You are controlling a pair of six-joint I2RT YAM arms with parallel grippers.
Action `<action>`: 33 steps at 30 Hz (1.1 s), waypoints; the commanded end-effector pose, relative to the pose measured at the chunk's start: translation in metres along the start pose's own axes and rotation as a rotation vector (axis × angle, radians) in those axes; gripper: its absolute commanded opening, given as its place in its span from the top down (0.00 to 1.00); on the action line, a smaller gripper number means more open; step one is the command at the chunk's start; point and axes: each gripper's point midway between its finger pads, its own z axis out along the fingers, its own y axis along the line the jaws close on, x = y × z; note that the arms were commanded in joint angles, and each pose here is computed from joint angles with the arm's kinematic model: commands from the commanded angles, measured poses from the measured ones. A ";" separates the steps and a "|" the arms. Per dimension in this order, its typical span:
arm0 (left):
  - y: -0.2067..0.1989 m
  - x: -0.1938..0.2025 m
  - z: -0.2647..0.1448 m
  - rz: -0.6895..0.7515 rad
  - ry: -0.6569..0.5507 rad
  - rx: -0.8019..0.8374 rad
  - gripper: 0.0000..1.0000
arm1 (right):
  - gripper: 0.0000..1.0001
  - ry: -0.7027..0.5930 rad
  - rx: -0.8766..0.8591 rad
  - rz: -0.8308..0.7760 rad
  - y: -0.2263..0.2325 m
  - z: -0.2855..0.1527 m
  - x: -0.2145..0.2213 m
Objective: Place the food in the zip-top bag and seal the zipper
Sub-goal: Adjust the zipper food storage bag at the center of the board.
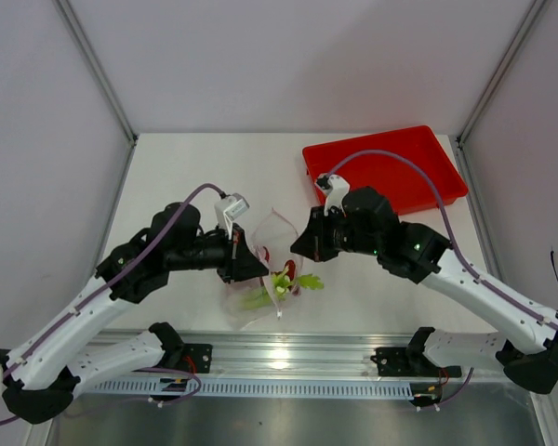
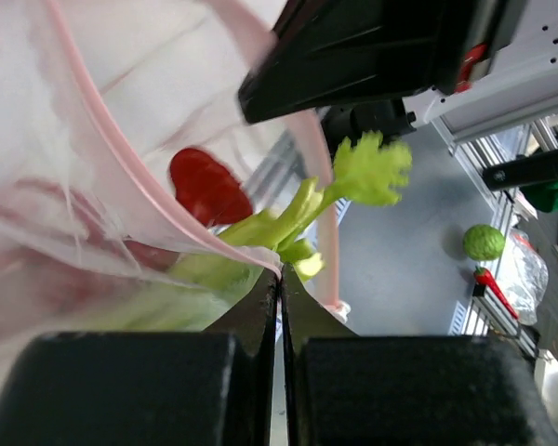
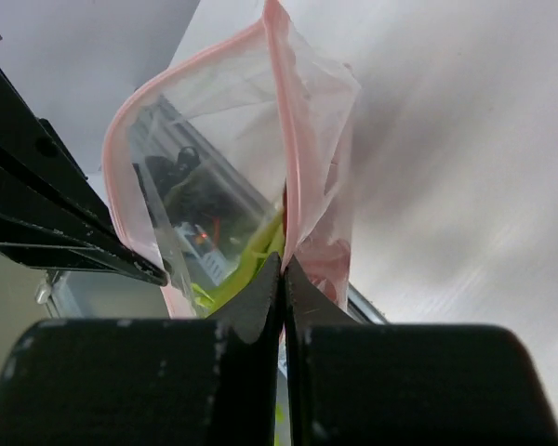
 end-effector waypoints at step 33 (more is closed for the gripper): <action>-0.006 -0.025 -0.004 0.030 -0.062 -0.006 0.99 | 0.75 0.227 0.076 0.061 -0.043 0.020 0.032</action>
